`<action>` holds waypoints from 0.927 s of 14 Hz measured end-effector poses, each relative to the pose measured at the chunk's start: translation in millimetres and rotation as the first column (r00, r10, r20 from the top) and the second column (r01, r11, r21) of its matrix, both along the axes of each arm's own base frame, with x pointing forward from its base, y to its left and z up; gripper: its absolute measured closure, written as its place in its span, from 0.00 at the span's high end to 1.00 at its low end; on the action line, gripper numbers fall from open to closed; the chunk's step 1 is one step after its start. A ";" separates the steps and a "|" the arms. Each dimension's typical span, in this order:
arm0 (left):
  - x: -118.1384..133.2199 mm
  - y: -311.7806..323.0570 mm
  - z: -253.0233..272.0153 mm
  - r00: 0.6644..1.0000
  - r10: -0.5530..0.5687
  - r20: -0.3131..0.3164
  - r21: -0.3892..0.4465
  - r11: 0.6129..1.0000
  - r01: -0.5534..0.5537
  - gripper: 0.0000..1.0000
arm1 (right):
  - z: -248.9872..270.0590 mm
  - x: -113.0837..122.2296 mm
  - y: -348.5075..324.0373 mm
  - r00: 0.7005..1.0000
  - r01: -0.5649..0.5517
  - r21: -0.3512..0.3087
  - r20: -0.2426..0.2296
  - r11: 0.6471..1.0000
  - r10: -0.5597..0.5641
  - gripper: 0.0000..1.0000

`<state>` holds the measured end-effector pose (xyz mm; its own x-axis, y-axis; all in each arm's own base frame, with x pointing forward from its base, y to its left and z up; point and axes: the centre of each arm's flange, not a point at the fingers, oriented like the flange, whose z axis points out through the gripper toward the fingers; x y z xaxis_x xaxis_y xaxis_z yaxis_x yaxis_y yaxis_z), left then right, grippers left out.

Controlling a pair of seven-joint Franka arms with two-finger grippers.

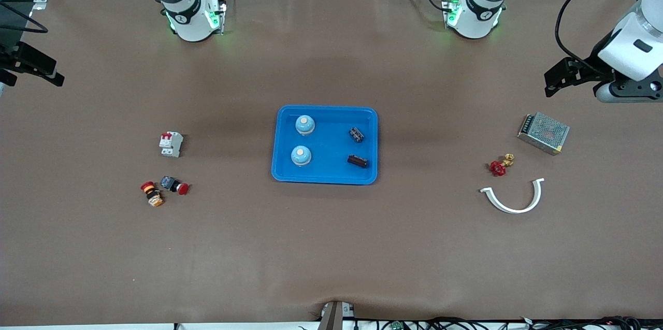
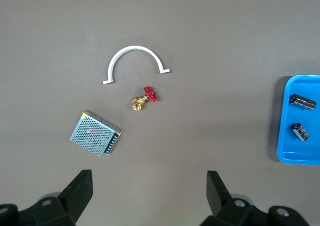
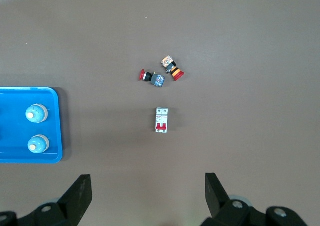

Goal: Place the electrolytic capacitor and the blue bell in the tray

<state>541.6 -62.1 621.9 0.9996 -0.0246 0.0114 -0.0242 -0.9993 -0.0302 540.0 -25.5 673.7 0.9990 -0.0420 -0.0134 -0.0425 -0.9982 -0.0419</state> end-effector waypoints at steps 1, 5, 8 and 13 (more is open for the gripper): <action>0.0 0.1 0.0 1.000 0.000 0.000 0.000 1.000 0.000 1.00 | 0.0 0.0 -0.5 1.000 0.001 0.000 0.000 1.000 -0.001 1.00; 0.4 1.6 4.2 1.000 0.001 0.009 -0.001 1.000 -0.001 1.00 | -1.1 0.5 -4.8 1.000 0.009 -0.001 -0.002 1.000 -0.009 1.00; 0.9 5.2 6.6 1.000 -0.004 0.013 -0.002 1.000 0.004 1.00 | -3.4 4.6 -11.0 1.000 0.021 -0.002 0.009 1.000 -0.021 1.00; 1.2 6.4 8.8 1.000 -0.003 0.018 -0.002 1.000 0.003 1.00 | -17.2 18.9 -21.9 0.999 0.043 -0.004 0.021 0.999 -0.043 1.00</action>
<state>542.7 -55.7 630.7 0.9992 -0.0278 0.0295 -0.0269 -0.9992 -0.0286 558.9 -47.4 656.5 0.9964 -0.0845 0.0079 -0.0841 -0.9957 -0.0390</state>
